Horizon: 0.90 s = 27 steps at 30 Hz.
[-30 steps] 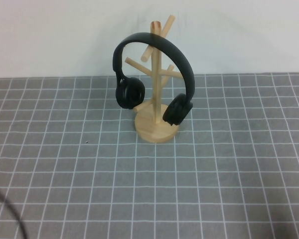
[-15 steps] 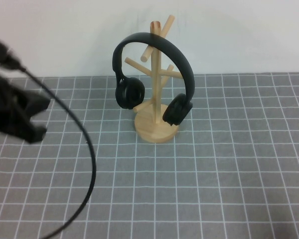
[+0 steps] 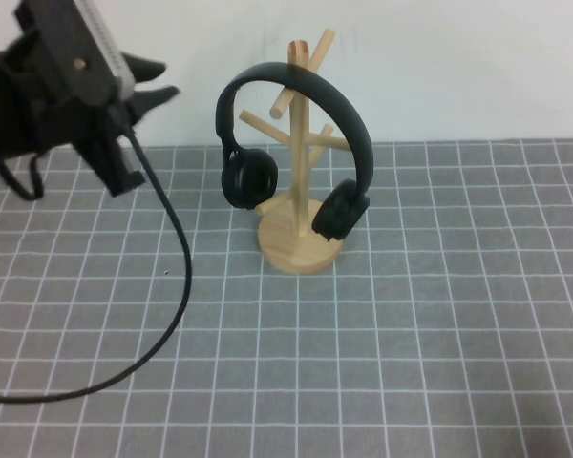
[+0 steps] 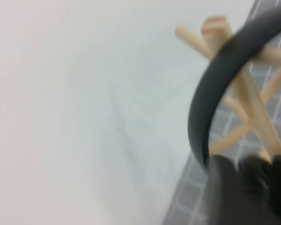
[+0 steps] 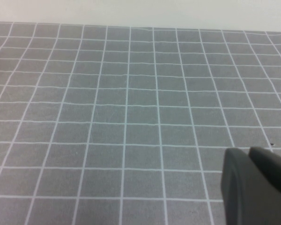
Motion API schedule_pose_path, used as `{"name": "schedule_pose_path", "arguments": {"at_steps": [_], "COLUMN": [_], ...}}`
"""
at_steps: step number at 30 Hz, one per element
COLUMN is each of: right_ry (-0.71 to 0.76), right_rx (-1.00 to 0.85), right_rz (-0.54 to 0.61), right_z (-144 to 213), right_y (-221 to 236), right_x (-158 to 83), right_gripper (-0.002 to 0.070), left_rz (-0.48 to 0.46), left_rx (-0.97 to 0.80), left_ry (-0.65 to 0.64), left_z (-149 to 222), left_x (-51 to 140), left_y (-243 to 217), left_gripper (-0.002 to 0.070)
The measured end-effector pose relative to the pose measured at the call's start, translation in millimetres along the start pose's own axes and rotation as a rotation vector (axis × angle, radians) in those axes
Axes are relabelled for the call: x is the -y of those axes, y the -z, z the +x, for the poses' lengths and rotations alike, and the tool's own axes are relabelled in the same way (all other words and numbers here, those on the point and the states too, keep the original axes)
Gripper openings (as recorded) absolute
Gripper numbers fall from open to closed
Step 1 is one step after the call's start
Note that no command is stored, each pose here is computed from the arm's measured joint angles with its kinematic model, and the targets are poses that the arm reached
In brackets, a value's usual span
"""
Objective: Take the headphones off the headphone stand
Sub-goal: Pick up the headphones from the headphone stand
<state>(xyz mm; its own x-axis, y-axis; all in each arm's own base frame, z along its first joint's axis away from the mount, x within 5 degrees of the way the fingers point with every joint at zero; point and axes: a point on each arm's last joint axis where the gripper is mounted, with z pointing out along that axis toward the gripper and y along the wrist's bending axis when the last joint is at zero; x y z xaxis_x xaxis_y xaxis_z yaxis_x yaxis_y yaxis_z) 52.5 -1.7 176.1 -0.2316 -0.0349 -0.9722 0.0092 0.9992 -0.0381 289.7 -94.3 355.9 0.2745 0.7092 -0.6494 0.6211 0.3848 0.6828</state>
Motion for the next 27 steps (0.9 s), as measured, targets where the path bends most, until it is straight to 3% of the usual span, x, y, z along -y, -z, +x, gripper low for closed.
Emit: {"name": "schedule_pose_path", "arguments": {"at_steps": [5, 8, 14, 27], "right_ry": [0.0, 0.0, 0.0, 0.0], "right_rx": [0.0, 0.0, 0.0, 0.0], "right_rz": [0.0, 0.0, 0.0, 0.0], "right_z": [0, 0, 0, 0], "right_y": [0, 0, 0, 0], "right_x": [0, 0, 0, 0], "right_gripper": [-0.0008, -0.0008, -0.0008, -0.0008], "left_rz": [-0.045, -0.064, 0.0, 0.026], "left_rx": [0.078, 0.078, 0.106, 0.236], "left_ry": [0.028, -0.045, -0.164, -0.174], "left_z": [11, 21, 37, 31], "left_x": [-1.7, -1.2, 7.1, -9.0], "left_y": [-27, -43, -72, -105], "left_gripper": [0.043, 0.0496, 0.052, 0.0522]}}
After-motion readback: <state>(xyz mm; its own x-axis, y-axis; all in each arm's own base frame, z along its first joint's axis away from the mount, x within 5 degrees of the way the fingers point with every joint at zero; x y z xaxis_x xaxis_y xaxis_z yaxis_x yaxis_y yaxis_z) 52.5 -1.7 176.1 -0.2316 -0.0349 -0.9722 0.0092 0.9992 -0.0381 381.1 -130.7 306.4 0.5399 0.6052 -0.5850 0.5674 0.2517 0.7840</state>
